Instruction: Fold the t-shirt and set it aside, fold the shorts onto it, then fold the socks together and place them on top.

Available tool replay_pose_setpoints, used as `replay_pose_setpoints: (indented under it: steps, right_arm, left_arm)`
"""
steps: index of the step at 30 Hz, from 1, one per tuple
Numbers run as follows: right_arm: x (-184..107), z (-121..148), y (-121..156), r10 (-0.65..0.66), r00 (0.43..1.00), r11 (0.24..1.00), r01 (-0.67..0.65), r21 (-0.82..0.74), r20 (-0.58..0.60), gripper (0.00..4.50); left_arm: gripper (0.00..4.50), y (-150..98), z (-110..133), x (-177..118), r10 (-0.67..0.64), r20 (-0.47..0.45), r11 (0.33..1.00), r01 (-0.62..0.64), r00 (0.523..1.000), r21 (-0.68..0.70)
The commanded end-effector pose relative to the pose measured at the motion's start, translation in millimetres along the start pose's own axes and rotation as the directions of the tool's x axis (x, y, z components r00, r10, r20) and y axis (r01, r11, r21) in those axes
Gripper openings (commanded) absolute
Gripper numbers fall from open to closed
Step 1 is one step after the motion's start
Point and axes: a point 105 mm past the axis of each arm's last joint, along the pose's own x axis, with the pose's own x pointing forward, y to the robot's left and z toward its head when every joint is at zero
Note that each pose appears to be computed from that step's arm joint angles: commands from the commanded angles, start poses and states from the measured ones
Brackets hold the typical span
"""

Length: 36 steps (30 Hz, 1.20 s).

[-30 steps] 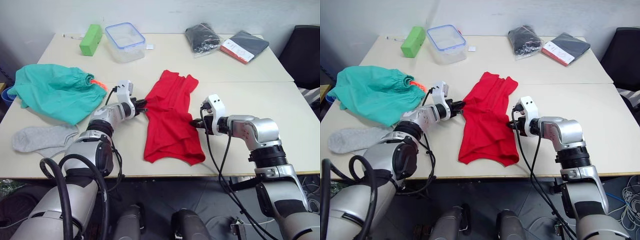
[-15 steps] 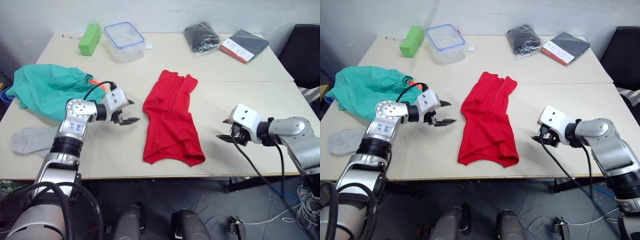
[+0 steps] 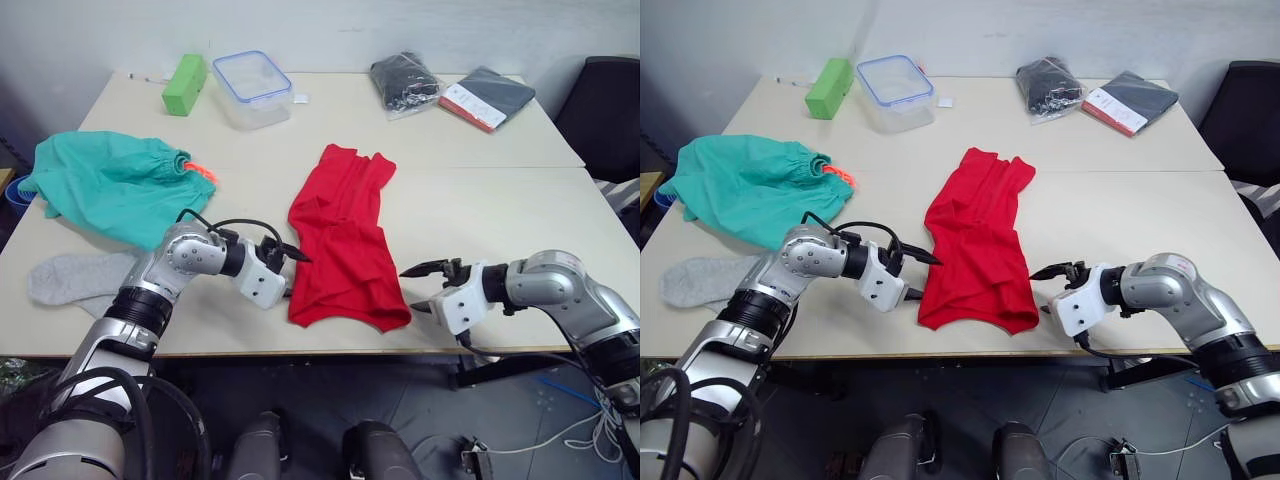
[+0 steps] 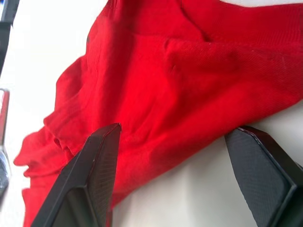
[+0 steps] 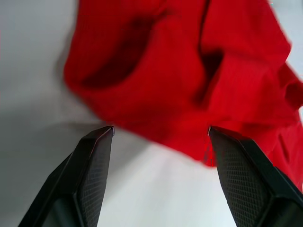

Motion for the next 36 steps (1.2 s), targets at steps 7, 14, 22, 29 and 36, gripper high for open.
replay_pose_setpoints:
  steps: [7,14,22,29,36]
  right_arm:
    - [20.4,12.2,0.6,0.000,0.998,1.000,0.002,-0.026,0.063,3.24]
    - [17.6,8.4,4.4,0.006,0.999,1.000,-0.005,-0.030,0.045,3.24]
    - [18.1,8.2,0.4,-0.009,0.999,0.999,0.010,-0.032,0.037,3.24]
    - [21.7,11.8,-4.2,-0.038,0.998,0.999,0.040,-0.025,0.048,3.24]
    - [21.9,15.4,-1.5,-0.055,0.997,0.998,0.055,-0.006,0.060,1.99]
  left_arm:
    - [3.59,-17.9,-4.5,-6.6,-0.112,-0.012,0.993,0.112,0.994,0.029]
    - [3.59,-16.3,-9.0,-21.9,-0.120,-0.030,0.993,0.120,0.992,0.020]
    - [3.59,-24.7,-3.1,-9.7,-0.144,0.002,0.987,0.143,0.990,0.069]
    - [3.59,-22.3,0.0,12.9,-0.146,0.030,0.987,0.144,0.989,0.071]
    - [1.76,-29.0,-2.3,13.6,-0.169,0.040,0.985,0.168,0.985,0.032]
